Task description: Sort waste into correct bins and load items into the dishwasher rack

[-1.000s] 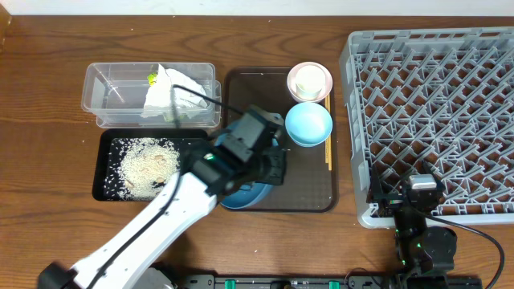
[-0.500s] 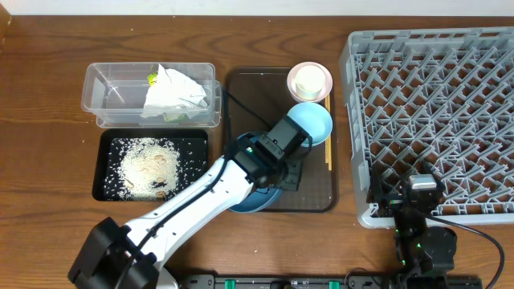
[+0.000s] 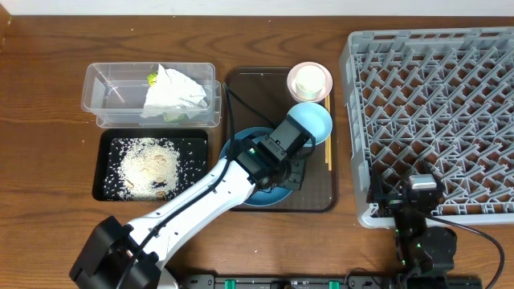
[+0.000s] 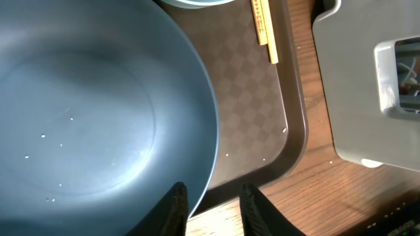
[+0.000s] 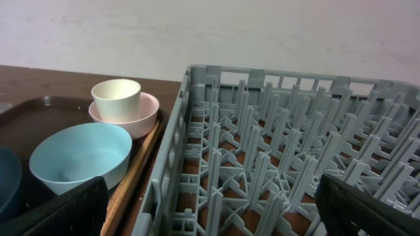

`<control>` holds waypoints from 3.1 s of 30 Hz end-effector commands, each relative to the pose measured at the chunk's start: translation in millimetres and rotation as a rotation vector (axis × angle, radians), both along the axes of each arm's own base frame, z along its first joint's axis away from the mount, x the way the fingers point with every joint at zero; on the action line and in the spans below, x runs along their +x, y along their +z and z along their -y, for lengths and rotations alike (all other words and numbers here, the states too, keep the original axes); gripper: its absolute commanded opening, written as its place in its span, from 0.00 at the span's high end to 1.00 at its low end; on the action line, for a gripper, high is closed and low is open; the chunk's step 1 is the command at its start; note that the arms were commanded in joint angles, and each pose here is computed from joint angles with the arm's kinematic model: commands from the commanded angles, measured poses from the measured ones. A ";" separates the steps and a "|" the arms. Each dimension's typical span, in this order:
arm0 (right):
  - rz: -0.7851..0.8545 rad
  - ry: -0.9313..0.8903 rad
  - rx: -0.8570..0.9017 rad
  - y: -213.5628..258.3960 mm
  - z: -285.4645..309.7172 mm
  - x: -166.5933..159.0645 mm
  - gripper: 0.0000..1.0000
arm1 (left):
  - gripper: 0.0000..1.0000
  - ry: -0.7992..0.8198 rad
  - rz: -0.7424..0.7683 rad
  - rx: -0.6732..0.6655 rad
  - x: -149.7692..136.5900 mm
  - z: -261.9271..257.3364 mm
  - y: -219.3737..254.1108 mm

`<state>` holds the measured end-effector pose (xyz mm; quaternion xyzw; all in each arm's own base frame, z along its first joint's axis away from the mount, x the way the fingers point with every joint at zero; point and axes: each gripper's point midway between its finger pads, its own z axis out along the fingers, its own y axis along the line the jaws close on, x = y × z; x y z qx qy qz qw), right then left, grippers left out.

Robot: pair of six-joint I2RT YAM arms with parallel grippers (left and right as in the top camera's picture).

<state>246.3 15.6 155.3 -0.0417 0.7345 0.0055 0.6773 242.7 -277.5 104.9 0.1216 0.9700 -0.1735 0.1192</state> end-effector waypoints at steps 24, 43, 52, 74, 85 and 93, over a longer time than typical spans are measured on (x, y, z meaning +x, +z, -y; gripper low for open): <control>0.001 0.050 -0.002 -0.3 -7.6 -0.7 0.01 | 0.20 0.697 0.190 -0.104 73.4 -217.2 118.5; -0.191 0.191 0.386 90.9 -40.0 -25.5 0.01 | 0.11 0.699 0.181 -0.099 74.7 -217.8 115.4; -0.666 0.176 0.371 130.2 -51.9 8.2 0.01 | 0.11 0.699 0.181 -0.099 74.7 -217.8 115.4; -0.826 0.312 0.014 62.5 -179.3 103.1 0.46 | 0.11 0.699 0.181 -0.099 74.7 -217.8 115.4; -0.730 0.290 -0.209 12.2 -202.4 161.2 0.61 | 0.10 0.699 0.181 -0.099 74.7 -217.8 115.4; -0.670 0.290 -0.239 -7.3 -203.8 195.7 0.59 | 0.10 0.699 0.181 -0.099 74.7 -217.8 115.4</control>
